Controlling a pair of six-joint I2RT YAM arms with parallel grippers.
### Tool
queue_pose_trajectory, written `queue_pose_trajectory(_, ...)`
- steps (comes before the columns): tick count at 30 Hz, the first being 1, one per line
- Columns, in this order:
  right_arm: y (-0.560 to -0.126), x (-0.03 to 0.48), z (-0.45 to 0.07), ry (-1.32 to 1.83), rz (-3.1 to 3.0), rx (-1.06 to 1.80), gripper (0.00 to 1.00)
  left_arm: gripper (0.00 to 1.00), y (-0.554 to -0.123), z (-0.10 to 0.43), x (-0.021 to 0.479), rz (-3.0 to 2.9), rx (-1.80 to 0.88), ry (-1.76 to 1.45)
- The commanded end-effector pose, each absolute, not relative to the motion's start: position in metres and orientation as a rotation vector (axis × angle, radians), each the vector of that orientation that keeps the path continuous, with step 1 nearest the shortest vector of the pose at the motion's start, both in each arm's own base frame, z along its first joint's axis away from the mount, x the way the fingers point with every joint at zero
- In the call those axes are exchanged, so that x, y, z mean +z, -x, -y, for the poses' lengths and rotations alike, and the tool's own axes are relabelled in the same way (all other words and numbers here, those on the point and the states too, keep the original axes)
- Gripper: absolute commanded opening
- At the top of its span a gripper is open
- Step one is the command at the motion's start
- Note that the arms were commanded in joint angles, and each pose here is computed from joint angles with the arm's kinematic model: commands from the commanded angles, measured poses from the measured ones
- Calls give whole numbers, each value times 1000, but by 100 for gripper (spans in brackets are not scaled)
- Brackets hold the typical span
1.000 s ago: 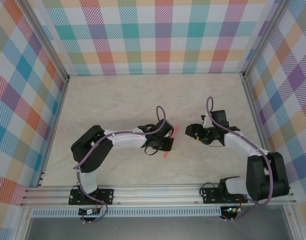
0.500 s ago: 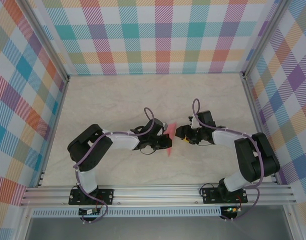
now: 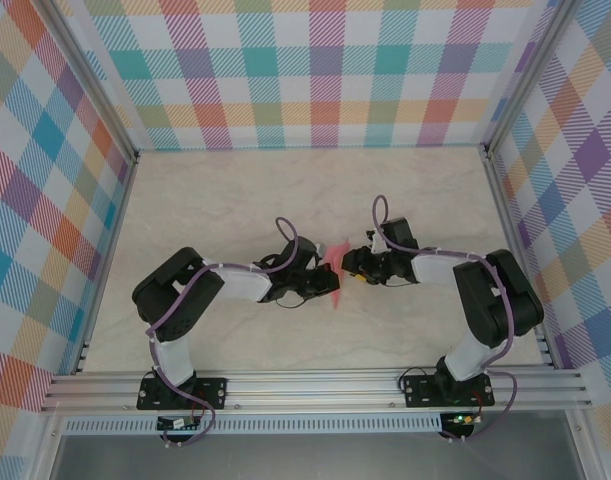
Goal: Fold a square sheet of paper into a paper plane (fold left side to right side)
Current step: Fold the wing for the fifth time at the center of the table.
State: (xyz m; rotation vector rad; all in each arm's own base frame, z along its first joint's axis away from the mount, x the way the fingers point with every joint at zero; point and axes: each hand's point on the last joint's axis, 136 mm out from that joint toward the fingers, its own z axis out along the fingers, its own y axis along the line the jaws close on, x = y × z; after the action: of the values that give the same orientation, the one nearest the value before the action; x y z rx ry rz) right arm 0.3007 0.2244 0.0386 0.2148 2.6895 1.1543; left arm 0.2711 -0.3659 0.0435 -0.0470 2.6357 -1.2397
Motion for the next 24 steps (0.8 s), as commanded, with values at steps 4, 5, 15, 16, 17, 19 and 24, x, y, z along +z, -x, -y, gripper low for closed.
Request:
queue_pose_trajectory(4, -308, 31, -230, -277, -2716, 1136, 45, 0, -276, 362, 56, -2600, -1296, 71)
queue_pose_trajectory(5, -308, 29, -231, -283, -2726, 1131, 45, 0, -276, 363, 56, -2600, -1299, 72)
queue_pose_trajectory(15, -308, 20, -232, -306, -2769, 1088, 45, 1, -276, 363, 49, -2621, -1288, 80)
queue_pose_trajectory(16, -307, 19, -231, -312, -2780, 1076, 45, 3, -276, 363, 48, -2622, -1285, 79)
queue_pose_trajectory(17, -306, 15, -229, -324, -2797, 1056, 45, 5, -276, 362, 48, -2623, -1282, 82)
queue_pose_trajectory(19, -304, 10, -226, -344, -2827, 1021, 45, 7, -276, 362, 48, -2624, -1280, 83)
queue_pose_trajectory(24, -299, -1, -222, -373, -2884, 976, 44, 11, -276, 362, 54, -2615, -1287, 73)
